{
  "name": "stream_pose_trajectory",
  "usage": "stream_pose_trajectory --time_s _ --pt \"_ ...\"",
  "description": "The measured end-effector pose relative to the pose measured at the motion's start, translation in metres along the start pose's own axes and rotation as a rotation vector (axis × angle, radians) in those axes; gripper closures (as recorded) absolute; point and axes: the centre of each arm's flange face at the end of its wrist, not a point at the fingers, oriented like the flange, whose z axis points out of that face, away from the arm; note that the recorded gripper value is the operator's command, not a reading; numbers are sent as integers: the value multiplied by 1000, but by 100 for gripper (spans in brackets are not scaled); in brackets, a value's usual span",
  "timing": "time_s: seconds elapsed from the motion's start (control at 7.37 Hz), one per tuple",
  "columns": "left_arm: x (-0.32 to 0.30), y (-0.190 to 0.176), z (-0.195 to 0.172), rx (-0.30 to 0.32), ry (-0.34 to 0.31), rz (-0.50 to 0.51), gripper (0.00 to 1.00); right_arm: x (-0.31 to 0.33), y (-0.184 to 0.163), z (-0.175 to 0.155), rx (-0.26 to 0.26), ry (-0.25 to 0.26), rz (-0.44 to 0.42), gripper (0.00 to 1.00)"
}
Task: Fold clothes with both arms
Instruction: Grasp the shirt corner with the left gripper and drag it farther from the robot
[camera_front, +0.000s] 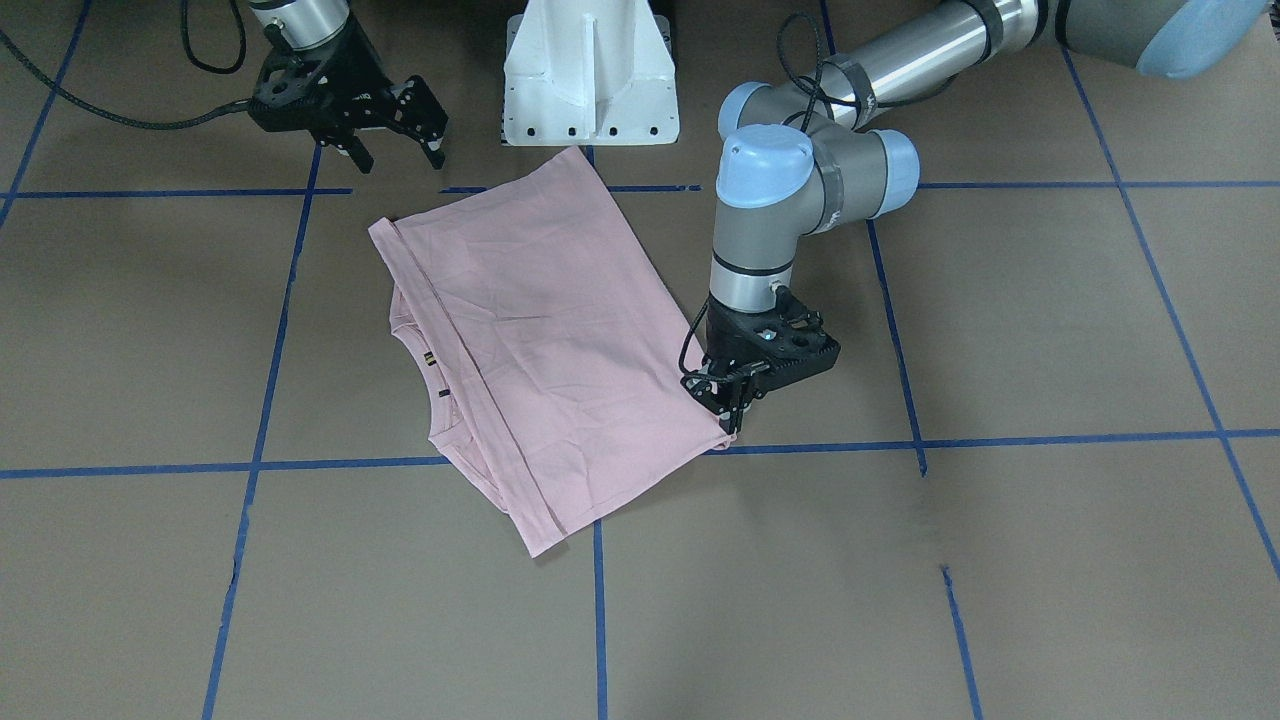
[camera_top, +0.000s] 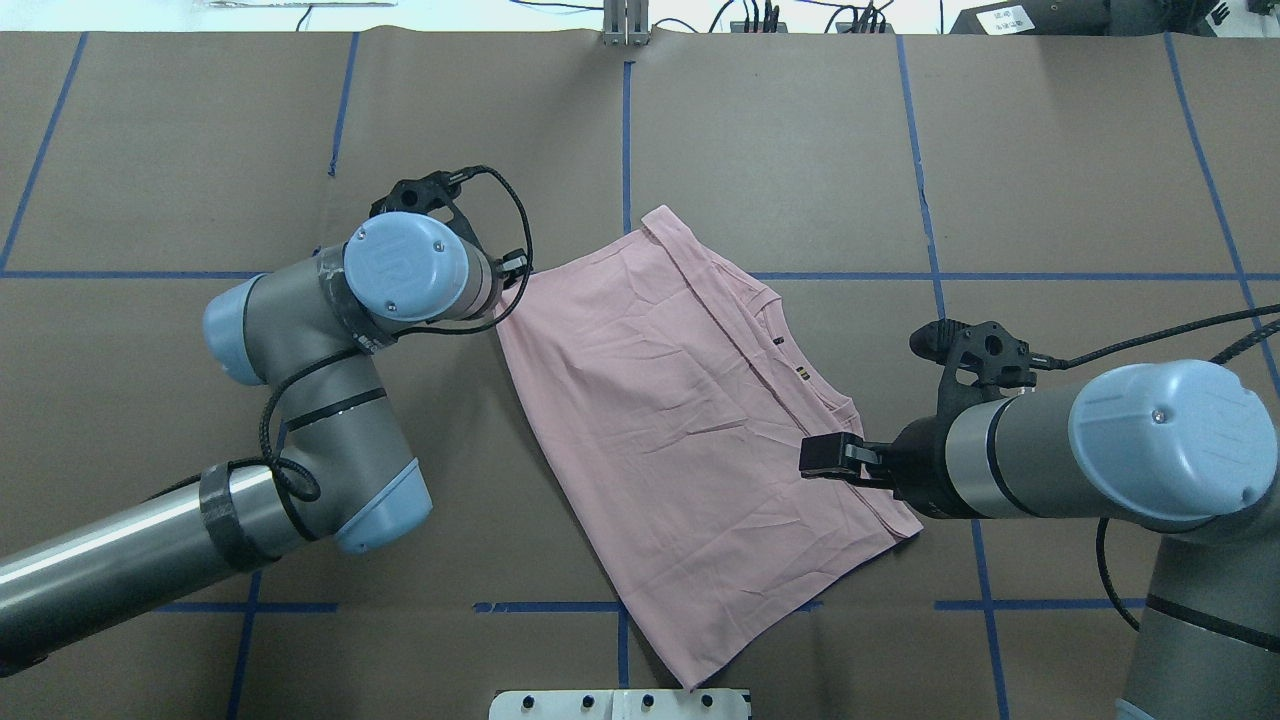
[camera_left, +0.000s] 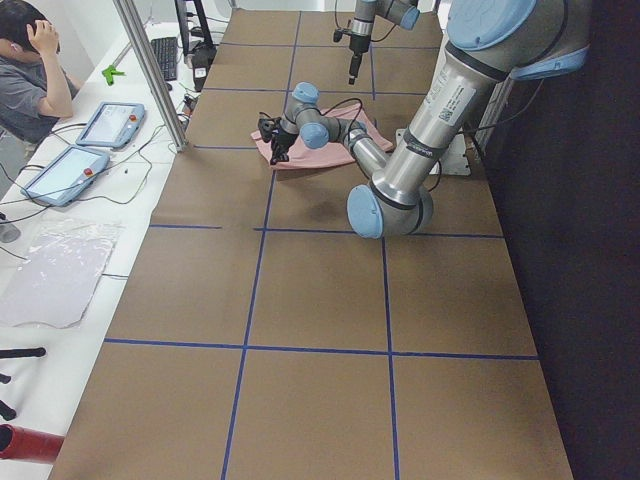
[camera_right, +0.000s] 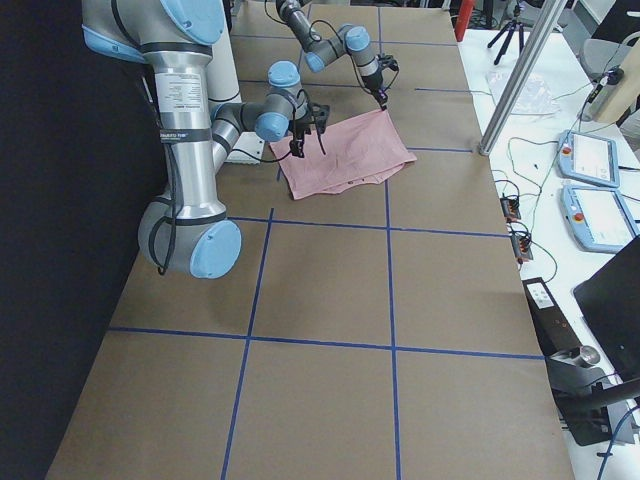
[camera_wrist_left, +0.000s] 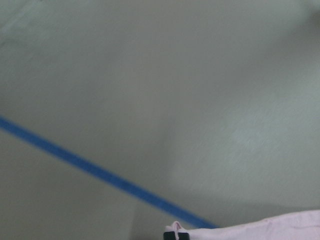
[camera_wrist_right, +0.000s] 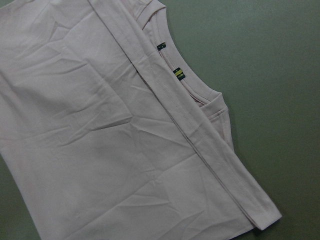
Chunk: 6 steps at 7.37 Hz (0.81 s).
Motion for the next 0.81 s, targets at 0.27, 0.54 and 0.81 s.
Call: stream_pose_trajectory --time_s 0.27,0.54,0.81 --pt "32 -25 26 38 44 69 100 2 -3 5 16 13 3 0" --pt "44 -48 52 111 91 120 100 4 -4 12 25 26 9 0" --pt "48 -56 71 158 93 140 73 5 -4 15 26 30 11 0"
